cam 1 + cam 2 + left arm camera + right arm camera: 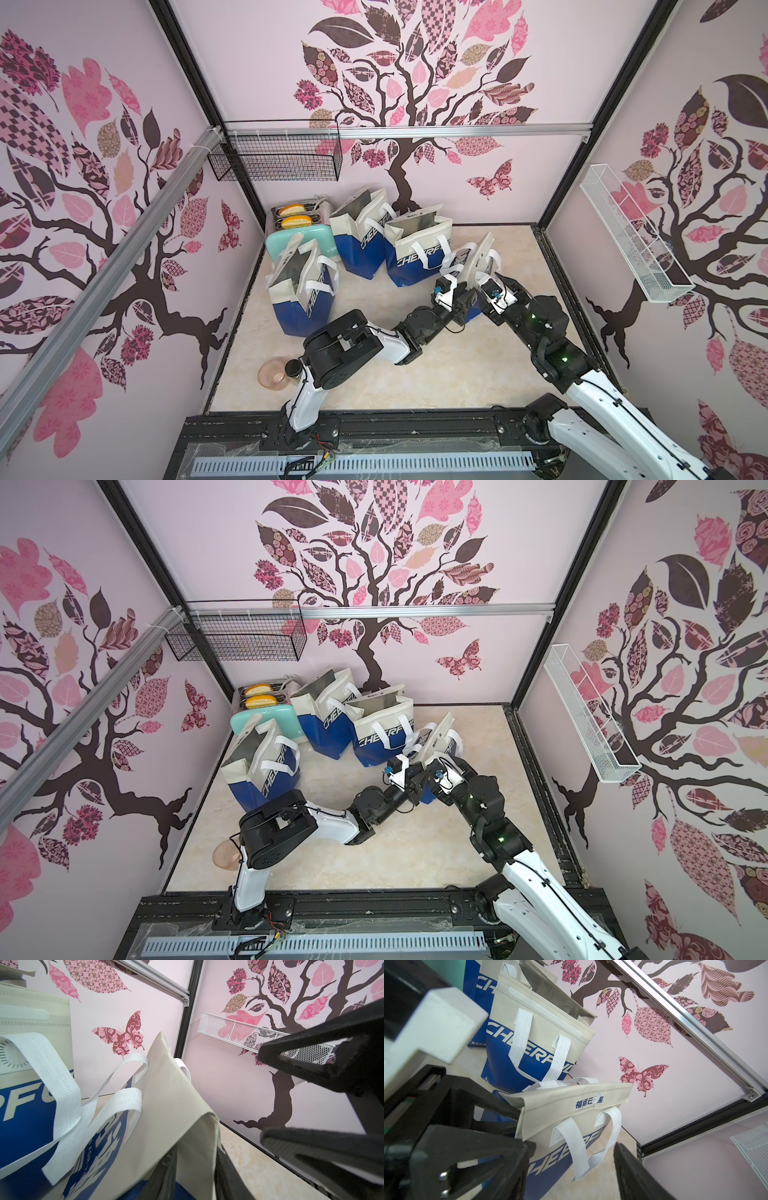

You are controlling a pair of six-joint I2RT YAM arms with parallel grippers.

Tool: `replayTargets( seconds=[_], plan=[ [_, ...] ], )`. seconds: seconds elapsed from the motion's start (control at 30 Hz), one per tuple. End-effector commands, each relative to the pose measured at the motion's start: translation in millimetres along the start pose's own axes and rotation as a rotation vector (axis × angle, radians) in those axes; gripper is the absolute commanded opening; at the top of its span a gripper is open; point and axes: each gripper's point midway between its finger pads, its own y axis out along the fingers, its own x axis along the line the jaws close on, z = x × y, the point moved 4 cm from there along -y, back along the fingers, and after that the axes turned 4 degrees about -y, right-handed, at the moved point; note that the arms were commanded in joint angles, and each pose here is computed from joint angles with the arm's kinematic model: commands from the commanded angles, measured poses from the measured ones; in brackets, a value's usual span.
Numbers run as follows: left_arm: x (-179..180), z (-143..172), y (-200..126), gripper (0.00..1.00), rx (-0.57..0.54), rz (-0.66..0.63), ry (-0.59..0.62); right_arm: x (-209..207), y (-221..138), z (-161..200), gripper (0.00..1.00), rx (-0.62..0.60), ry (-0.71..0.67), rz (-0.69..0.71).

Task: Open the takeout bag
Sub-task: Open the takeout bag at the center of the board.

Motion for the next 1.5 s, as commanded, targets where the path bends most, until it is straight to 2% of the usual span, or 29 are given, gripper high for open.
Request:
replayTargets(
  seconds=[0.0,0.27,0.43,0.87,1.33,1.43,1.47],
  plan=[
    [-3.0,0.7,3.9,0.33,-0.023,0.009,-0.011,-1.5,-1.8,-5.2,0.67,-0.028,-0.011,0.0],
    [-5.7,5.0,6.1,0.33,-0.02,0.011,-0.007,5.5,-1.1,0.4,0.65,-0.022,-0.036,-0.025],
    [-4.6,6.2,7.3,0.29,-0.021,0.004,-0.011,12.2,0.7,6.9,0.64,-0.004,-0.061,-0.05],
    [-8.2,9.2,7.3,0.28,-0.018,0.007,-0.004,11.6,8.2,7.4,0.61,-0.002,-0.029,-0.039],
    [-9.7,9.9,7.3,0.14,-0.018,0.006,0.006,3.2,7.7,-2.2,0.57,-0.034,-0.008,-0.004],
    [-10.1,11.2,7.3,0.15,-0.016,0.007,0.003,3.3,9.1,-3.6,0.57,-0.037,-0.001,-0.009],
    [-10.0,11.1,7.4,0.18,-0.017,0.005,0.003,3.1,9.6,-4.2,0.57,-0.038,0.002,-0.01]
  ],
)
